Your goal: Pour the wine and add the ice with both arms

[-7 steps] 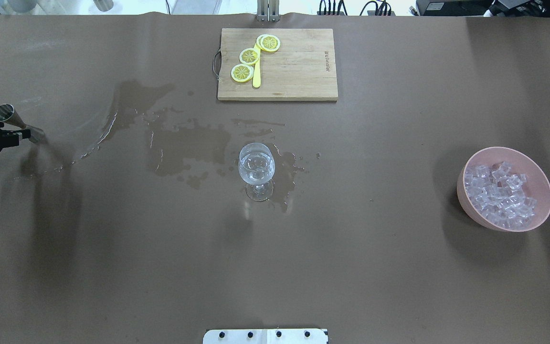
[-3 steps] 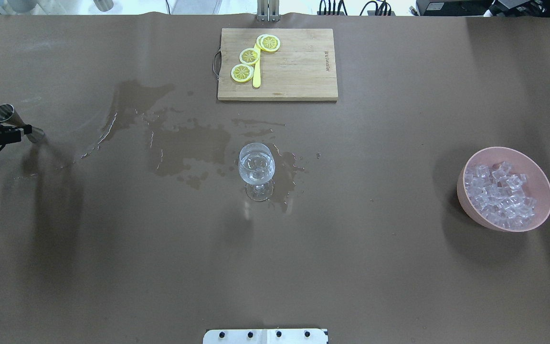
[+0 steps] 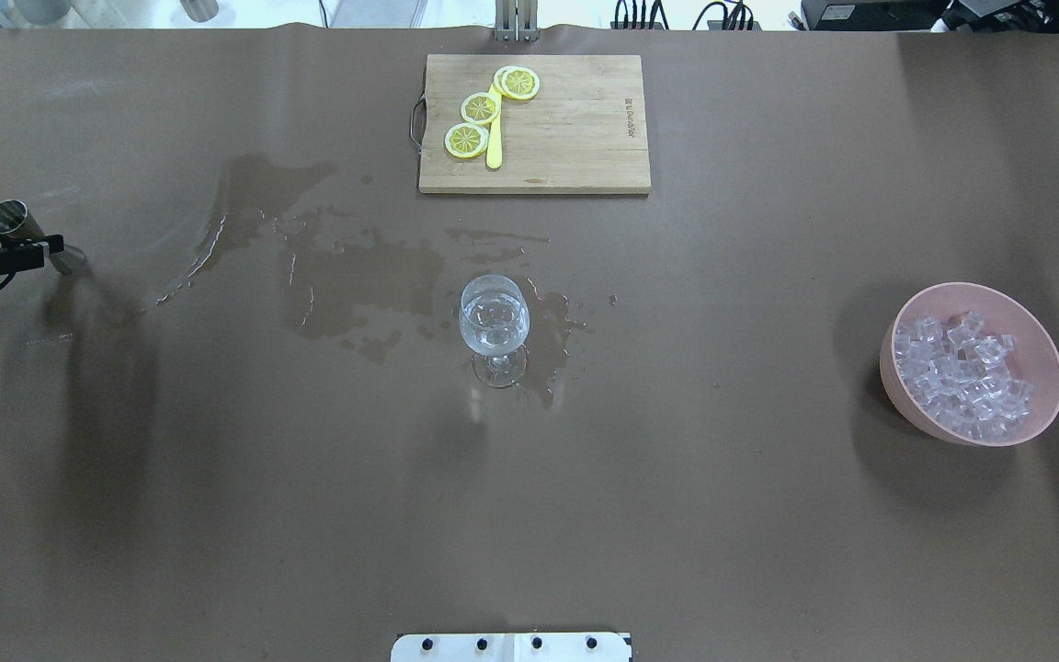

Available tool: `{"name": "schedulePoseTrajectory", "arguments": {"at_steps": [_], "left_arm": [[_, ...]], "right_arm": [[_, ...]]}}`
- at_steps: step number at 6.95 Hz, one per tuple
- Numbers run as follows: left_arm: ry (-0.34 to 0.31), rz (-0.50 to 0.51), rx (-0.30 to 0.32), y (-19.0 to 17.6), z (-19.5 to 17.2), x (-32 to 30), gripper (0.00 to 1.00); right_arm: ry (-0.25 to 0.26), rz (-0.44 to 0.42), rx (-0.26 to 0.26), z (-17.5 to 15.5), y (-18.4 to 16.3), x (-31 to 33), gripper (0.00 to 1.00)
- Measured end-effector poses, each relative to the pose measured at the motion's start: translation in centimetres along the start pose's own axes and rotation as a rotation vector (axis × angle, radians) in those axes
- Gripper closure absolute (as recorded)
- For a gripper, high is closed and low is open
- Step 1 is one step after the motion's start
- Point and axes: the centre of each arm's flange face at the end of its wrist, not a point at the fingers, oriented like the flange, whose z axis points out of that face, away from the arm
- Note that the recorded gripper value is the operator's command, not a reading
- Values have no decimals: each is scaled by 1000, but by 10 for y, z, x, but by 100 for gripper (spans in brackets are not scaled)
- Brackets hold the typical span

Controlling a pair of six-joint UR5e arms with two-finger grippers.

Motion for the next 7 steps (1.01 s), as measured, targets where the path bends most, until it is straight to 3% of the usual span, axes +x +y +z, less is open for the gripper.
{"name": "schedulePoseTrajectory", "arguments": {"at_steps": [7], "left_arm": [[8, -17, 14, 2, 7, 5, 41]], "right_arm": [[-1, 6, -7, 4, -4, 3, 0]]}}
